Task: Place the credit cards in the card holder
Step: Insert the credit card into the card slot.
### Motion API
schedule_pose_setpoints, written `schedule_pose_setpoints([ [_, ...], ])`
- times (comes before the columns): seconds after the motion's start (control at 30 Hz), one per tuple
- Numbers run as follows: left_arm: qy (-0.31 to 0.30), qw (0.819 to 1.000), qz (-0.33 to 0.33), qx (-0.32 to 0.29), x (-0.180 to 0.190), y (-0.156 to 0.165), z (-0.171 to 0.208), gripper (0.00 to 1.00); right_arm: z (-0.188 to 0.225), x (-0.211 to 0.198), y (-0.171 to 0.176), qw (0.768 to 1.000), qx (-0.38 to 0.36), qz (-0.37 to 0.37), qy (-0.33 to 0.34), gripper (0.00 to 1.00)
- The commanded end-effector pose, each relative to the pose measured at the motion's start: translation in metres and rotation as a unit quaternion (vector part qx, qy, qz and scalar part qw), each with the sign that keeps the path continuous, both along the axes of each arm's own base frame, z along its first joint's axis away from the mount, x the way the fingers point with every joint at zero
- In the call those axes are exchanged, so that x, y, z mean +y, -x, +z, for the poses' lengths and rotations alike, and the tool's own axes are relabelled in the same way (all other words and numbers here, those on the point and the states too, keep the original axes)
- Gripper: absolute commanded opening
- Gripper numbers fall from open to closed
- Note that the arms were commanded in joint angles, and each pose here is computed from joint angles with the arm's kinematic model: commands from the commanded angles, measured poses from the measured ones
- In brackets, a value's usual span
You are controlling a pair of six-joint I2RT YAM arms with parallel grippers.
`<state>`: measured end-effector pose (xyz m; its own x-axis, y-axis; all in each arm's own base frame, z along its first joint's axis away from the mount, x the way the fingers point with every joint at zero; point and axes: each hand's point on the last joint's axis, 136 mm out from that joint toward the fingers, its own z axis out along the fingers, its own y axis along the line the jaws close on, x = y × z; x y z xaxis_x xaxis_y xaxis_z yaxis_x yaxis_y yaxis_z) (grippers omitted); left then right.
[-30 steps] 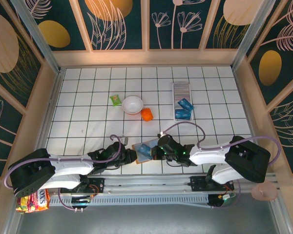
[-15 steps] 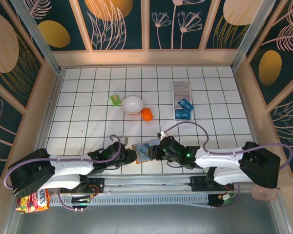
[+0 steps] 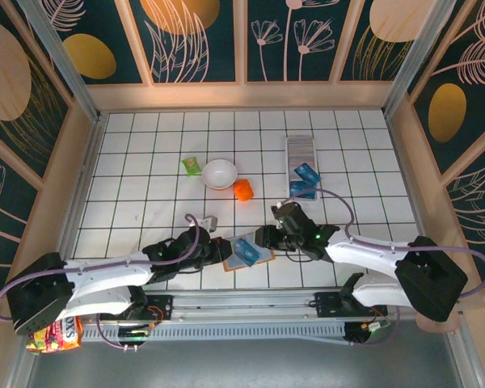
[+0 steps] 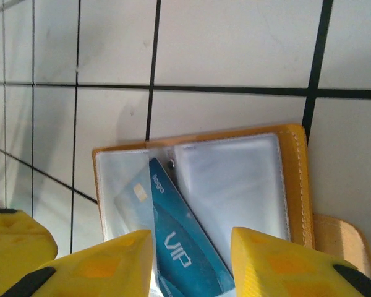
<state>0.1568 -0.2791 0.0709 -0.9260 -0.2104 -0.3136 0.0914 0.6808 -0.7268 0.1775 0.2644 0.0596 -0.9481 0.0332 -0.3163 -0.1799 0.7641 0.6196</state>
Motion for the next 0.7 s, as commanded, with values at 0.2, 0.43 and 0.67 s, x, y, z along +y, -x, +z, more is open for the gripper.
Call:
schedule_pose_setpoints([
  [0.2, -0.047, 0.999, -0.008, 0.018, -0.001, 0.001, -0.034, 0.00, -0.005, 0.012, 0.012, 0.995, 0.055, 0.086, 0.008, 0.38],
  [0.43, -0.062, 0.998, 0.000, 0.028, 0.007, 0.004, -0.053, 0.00, -0.022, -0.002, 0.018, 0.992, 0.079, 0.082, 0.055, 0.39],
  [0.67, -0.085, 0.996, 0.007, 0.038, 0.022, 0.010, -0.071, 0.00, -0.030, -0.002, 0.026, 0.989, 0.104, 0.086, 0.057, 0.42],
])
